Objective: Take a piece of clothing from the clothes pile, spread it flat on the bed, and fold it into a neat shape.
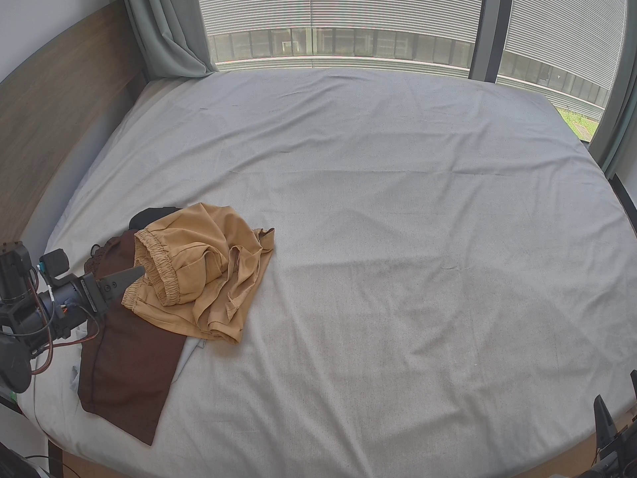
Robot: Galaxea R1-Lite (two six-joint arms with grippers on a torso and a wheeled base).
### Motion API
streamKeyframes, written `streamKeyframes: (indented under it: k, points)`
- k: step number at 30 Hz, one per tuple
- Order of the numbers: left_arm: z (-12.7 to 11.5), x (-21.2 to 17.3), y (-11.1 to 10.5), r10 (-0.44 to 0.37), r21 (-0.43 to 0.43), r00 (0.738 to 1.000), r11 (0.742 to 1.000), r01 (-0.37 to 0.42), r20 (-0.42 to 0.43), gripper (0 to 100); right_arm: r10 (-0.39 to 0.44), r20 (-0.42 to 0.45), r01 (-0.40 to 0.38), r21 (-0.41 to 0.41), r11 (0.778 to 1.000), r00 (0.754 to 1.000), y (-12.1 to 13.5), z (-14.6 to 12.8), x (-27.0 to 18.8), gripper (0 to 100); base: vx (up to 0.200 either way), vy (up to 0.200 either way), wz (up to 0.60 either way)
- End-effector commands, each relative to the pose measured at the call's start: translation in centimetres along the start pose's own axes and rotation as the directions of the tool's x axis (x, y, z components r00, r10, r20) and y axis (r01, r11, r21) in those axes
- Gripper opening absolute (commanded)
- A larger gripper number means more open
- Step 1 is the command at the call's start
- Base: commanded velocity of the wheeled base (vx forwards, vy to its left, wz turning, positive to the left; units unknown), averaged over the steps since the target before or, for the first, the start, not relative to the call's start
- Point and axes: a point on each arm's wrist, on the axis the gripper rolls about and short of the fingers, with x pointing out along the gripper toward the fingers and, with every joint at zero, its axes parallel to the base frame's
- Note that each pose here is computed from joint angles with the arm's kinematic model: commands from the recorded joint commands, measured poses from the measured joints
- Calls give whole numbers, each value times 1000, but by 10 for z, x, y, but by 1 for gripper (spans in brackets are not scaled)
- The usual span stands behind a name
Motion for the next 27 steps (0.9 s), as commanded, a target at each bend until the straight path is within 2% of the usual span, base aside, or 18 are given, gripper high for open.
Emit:
streamKeyframes:
  k: [1,17,27]
  points:
    - [-8,19,17,17,-35,999,999,-18,-44,100,1,0,-1,-2,1000,1000,0,-5,0,100,0,0,0]
    - [-13,53,41,23,-58,997,998,-27,-75,100,1,0,-1,-2,1000,1000,0,-5,0,100,0,0,0]
    - [-14,78,53,14,-50,999,999,-16,-52,100,1,0,-1,-2,1000,1000,0,-5,0,100,0,0,0]
